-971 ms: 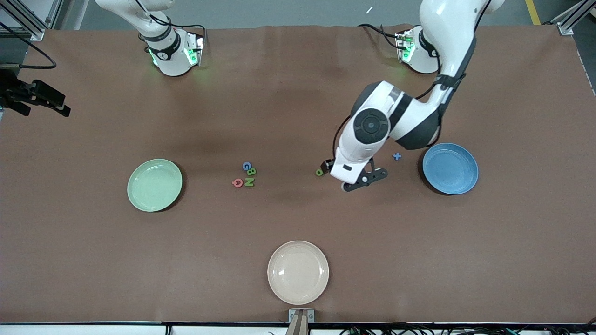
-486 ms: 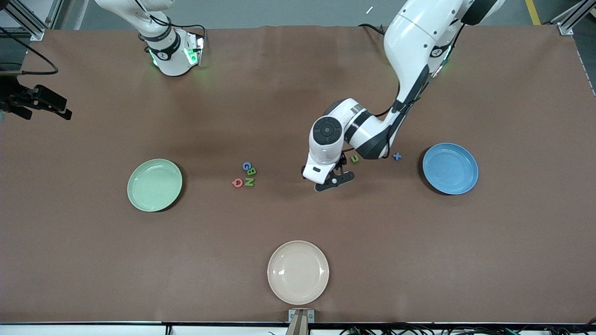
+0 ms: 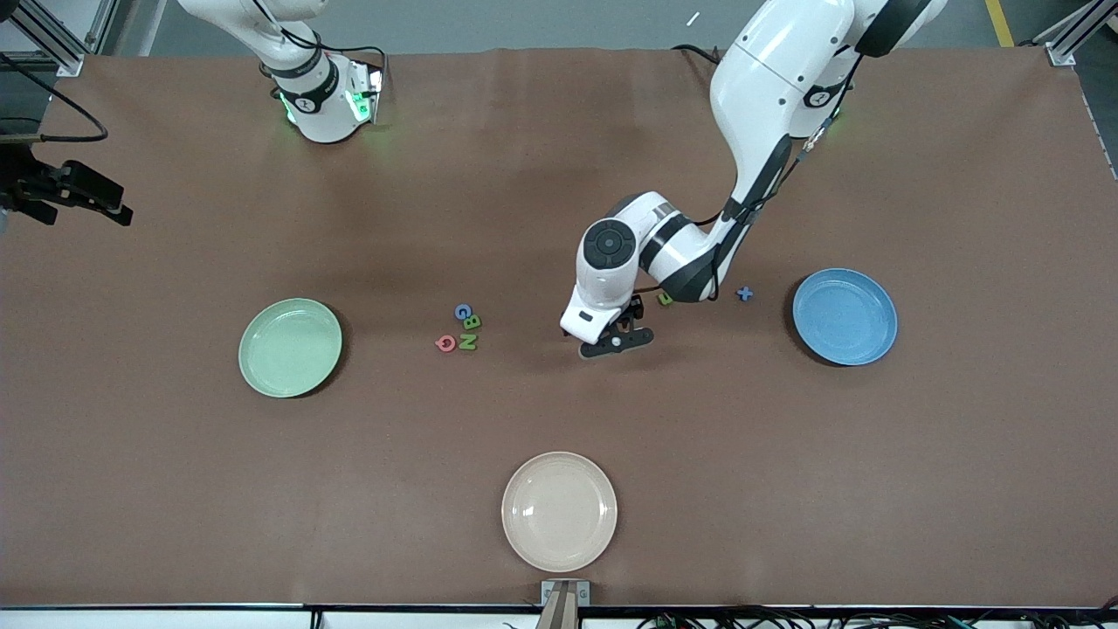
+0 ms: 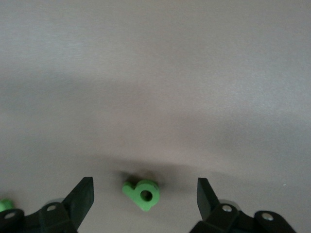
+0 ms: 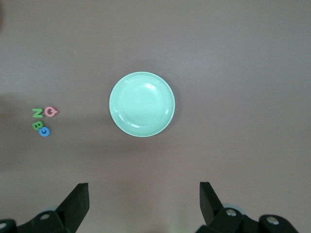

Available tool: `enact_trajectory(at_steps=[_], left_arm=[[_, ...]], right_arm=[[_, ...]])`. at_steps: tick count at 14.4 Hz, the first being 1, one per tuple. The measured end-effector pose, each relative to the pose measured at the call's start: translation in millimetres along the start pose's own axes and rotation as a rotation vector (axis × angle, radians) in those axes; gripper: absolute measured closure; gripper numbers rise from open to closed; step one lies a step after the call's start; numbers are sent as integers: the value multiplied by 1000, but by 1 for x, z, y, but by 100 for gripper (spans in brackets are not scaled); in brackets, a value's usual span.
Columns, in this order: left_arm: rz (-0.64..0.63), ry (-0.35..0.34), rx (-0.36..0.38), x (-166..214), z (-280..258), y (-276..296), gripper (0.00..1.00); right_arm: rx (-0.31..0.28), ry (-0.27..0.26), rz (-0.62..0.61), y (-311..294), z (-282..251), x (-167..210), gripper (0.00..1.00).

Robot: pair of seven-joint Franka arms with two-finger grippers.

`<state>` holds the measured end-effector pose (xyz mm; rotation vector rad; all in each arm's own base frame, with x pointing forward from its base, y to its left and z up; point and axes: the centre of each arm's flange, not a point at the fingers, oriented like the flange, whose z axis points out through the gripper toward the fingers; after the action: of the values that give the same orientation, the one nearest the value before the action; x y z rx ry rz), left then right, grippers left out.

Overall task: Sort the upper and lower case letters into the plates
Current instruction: 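Grasp the green b with the left gripper while the right gripper reaches the pink G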

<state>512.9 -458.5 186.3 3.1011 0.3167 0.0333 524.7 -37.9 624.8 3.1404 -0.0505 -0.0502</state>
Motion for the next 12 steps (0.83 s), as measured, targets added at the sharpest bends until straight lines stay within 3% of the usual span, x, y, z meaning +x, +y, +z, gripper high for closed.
enact_trajectory(at_steps=[4,5,8,12], left_arm=[[75,5,-22,-5,18,-14,7],[91,4,-21,-4,20,-16,16],[110,-4,-28,-5,18,-16,26],[121,-30,-47,-13,17,-12,27]], right_arm=[[-12,-2,6,4,0,0,0],[-11,-22,18,11,10,5,0],[-8,-66,35,20,43,27,0],[-28,-141,56,39,105,61,0]])
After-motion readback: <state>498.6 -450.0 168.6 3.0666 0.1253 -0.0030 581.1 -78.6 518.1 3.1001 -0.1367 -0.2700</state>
